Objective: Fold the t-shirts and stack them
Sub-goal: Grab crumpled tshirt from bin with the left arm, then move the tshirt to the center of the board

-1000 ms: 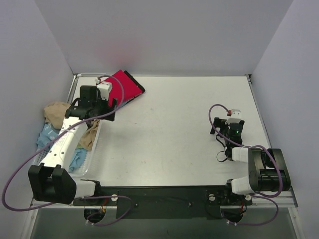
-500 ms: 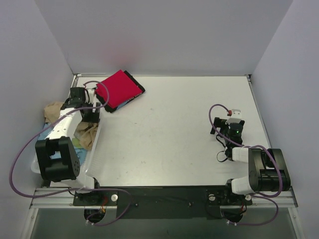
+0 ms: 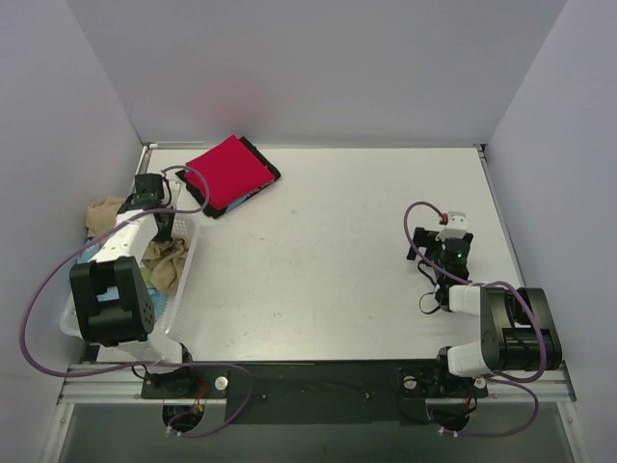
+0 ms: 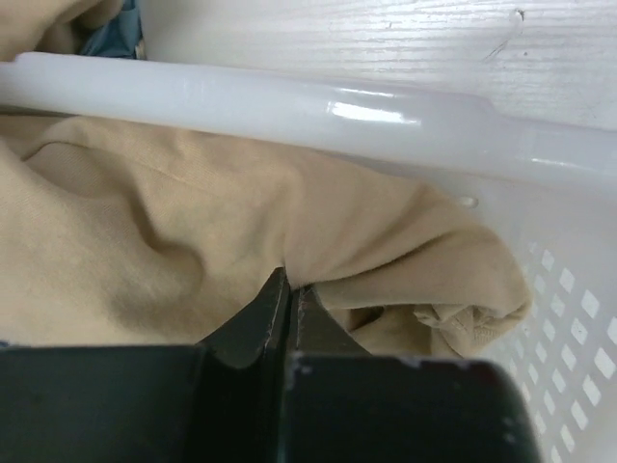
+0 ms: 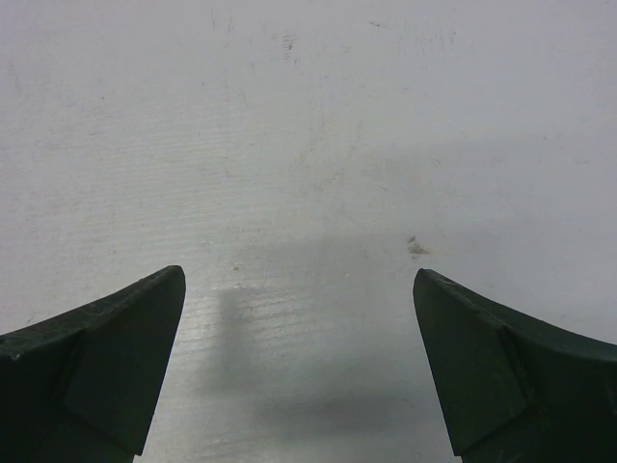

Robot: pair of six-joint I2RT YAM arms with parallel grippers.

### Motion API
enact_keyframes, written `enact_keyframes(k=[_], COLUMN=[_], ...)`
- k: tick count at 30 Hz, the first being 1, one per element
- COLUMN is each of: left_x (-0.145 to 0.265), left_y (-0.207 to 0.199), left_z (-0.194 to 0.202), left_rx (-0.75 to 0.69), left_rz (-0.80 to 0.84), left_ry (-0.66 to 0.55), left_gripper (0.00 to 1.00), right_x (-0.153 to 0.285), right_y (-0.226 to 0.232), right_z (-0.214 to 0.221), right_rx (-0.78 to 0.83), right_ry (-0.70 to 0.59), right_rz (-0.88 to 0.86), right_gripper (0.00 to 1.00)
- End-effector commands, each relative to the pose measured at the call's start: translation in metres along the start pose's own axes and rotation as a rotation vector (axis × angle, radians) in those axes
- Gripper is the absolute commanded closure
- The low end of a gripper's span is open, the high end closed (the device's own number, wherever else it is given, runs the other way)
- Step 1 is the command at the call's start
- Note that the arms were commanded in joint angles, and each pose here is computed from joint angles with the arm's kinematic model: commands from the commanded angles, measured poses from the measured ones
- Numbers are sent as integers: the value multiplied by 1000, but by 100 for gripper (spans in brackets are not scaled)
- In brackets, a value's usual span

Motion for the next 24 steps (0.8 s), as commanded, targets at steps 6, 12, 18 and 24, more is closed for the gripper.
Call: enact_keyframes(k=[6,12,18,24], left_x=[133,237,357,450], left_y=[65,91,103,50], left_z=[-58,-89,-118,-138], left_rx=[48,49,-8,-218], left_rz=[-132,-110,-41,79], left_ry=[-373,-652,-995,-1344], left_gripper=[100,100,100,100], right_x=[-2,-2,-2,-3], right_y=[5,5,5,15], right_z=[-13,-13,-13,-45], right_rx=[-6,-6,-8,-1], right_ry=[-65,-66,-66,-30], right_rz=[-39,-42,-43,-45], right_gripper=[0,0,0,0])
Point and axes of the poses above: each gripper's point midway between its finger pads, its own x axis back along the fingers, its own y axis along the line the jaws close on, z = x × y, the point moved 8 cm from there along x, back along the fingers, and after that the axes turned 12 degrees about -x, right-handed, at the moved point
